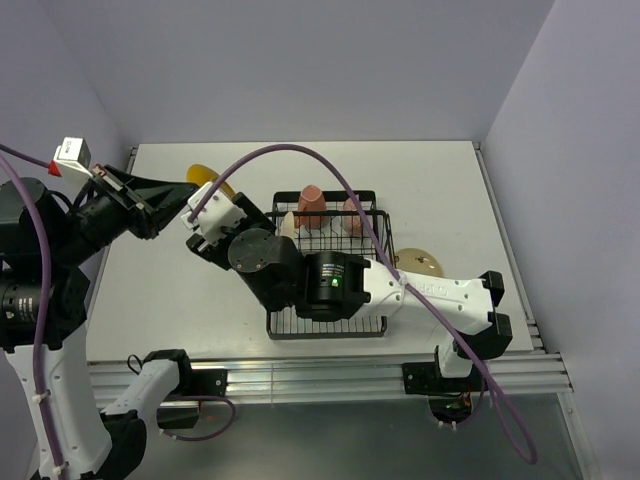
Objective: Load the mixed dishes into the dish rack
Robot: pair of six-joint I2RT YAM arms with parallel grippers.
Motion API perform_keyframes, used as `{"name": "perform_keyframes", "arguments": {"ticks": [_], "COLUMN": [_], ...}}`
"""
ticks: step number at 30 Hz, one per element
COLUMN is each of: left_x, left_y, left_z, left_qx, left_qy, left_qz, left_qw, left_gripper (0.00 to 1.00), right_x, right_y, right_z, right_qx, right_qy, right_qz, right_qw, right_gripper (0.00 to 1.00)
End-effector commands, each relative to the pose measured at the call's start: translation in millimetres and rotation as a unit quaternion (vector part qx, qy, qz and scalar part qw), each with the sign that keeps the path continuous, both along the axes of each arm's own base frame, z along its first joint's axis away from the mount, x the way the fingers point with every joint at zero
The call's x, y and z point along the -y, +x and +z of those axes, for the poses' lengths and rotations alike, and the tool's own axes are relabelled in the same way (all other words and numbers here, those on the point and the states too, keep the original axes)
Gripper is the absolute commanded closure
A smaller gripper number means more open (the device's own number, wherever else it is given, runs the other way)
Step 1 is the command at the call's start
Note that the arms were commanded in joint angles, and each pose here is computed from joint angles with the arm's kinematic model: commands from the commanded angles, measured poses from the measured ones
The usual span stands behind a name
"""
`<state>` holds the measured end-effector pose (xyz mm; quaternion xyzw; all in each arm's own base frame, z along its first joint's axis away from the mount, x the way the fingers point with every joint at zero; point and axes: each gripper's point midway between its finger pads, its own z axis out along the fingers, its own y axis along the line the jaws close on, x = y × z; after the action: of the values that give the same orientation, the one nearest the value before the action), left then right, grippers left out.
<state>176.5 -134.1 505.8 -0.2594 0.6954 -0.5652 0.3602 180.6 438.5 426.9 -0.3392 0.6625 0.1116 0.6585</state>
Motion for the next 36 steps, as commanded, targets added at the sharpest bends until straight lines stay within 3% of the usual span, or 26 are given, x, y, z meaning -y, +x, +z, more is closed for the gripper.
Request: {"name": "perform_keyframes", "arguments": {"ticks": [1,2,4,5,6,9,11,12,13,14,15,20,25,27,28,30,32,33,34,35,36], "left_x": [8,8,9,9,10,12,13,13,12,10,8,-12,-33,-37,-37,-31,-29,-30,-32,-33,-34], "left_y": [-15,-15,-14,-13,-13,-11,-12,-11,-12,-10,-11,-12,-5,0,2,7,13,15,16,16,15], "left_z": [21,22,21,19,23,16,17,17,19,20,29,38,22,4,-1,-17,-33,-37,-41,-45,-47], "left_qx": [0.039,0.04,0.039,0.037,0.049,0.049,0.061,0.065,0.074,0.076,0.103,0.114,0.114,0.103,0.102,0.1,0.089,0.084,0.079,0.077,0.077], "left_qy": [-0.018,-0.018,-0.019,-0.021,-0.024,-0.041,-0.043,-0.042,-0.034,-0.028,-0.004,0.063,0.108,0.117,0.119,0.124,0.136,0.141,0.146,0.151,0.152], "left_qz": [-0.031,-0.033,-0.036,-0.037,-0.039,-0.052,-0.056,-0.053,-0.051,-0.039,-0.032,0.044,0.113,0.122,0.119,0.093,0.08,0.082,0.085,0.089,0.091], "left_qw": [0.999,0.998,0.998,0.998,0.998,0.997,0.996,0.996,0.995,0.996,0.994,0.99,0.981,0.98,0.98,0.983,0.983,0.983,0.982,0.982,0.981], "left_gripper": [1.0,1.0,1.0,1.0,1.0,0.96,0.72,0.53,0.21,0.05,0.01,0.01,0.01,0.01,0.01,0.01,0.01,0.01,0.01,0.01,0.01], "right_x": [19,20,26,27,29,33,38,39,41,47,51,89,165,193,209,229,241,245,251,251,251], "right_y": [10,11,11,11,10,9,9,9,9,11,11,15,14,11,9,5,-1,-3,-6,-4,-4], "right_z": [35,32,39,38,41,43,49,50,52,54,58,75,92,97,91,97,83,90,68,59,48], "right_qx": [0.031,0.033,0.035,0.035,0.036,0.031,0.026,0.024,0.019,0.017,0.016,0.006,-0.007,-0.016,-0.011,-0.03,-0.035,-0.082,-0.099,-0.123,-0.128], "right_qy": [0.055,0.05,0.063,0.062,0.067,0.07,0.078,0.082,0.094,0.1,0.108,0.154,0.201,0.22,0.195,0.242,0.201,0.285,0.23,0.248,0.22], "right_qz": [-0.047,-0.052,-0.059,-0.063,-0.067,-0.08,-0.09,-0.093,-0.098,-0.112,-0.118,-0.174,-0.263,-0.281,-0.3,-0.304,-0.285,-0.273,-0.263,-0.271,-0.273], "right_qw": [0.997,0.997,0.996,0.995,0.995,0.994,0.993,0.992,0.991,0.989,0.987,0.973,0.943,0.934,0.934,0.921,0.937,0.915,0.932,0.922,0.928], "right_gripper": [0.39,0.53,0.7,0.89,0.99,1.0,1.0,1.0,1.0,1.0,1.0,1.0,1.0,1.0,1.0,1.0,1.0,1.0,1.0,1.0,1.0]}}
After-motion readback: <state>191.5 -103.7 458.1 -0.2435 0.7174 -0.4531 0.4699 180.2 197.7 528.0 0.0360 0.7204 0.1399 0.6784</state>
